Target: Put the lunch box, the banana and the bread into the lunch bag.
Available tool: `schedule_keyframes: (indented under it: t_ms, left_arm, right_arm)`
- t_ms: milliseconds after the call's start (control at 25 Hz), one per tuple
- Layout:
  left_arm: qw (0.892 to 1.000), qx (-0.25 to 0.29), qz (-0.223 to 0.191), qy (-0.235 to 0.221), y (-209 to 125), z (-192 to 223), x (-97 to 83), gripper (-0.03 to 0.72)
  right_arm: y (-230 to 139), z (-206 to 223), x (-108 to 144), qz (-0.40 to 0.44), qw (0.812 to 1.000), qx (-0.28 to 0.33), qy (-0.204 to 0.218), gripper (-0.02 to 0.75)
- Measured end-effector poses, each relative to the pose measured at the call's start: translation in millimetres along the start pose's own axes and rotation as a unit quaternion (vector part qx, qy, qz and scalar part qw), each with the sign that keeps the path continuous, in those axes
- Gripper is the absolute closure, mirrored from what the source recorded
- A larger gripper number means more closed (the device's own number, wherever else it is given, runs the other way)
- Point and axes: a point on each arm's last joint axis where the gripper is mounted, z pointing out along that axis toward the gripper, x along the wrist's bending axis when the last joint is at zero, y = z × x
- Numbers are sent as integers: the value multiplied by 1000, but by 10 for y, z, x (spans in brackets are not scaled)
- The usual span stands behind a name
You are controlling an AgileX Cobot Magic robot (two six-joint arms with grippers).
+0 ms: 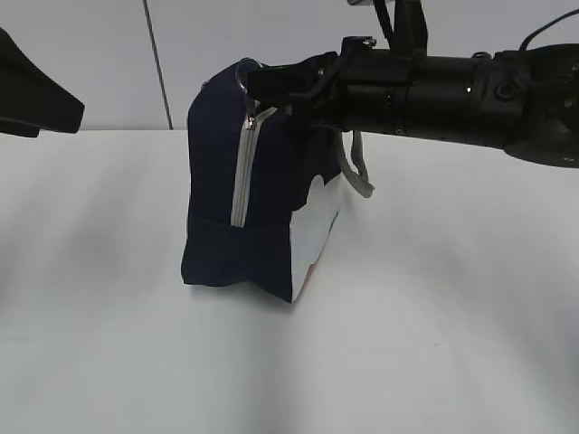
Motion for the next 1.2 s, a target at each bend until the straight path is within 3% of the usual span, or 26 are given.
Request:
schedule_keyframes:
  t_ms: [600,880,1200]
  left_arm:
    - [1000,1,4,-27,56,192,59,257]
    - [999,-7,3,-31,88,262,92,260]
    - [999,-3,14,-38,95,333,118,260]
  right_arm:
    - [-6,-1,29,33,999,4,16,754]
    - [-63,-4,74,47,997,45,41,754]
    - [242,54,44,3,991,119,60,754]
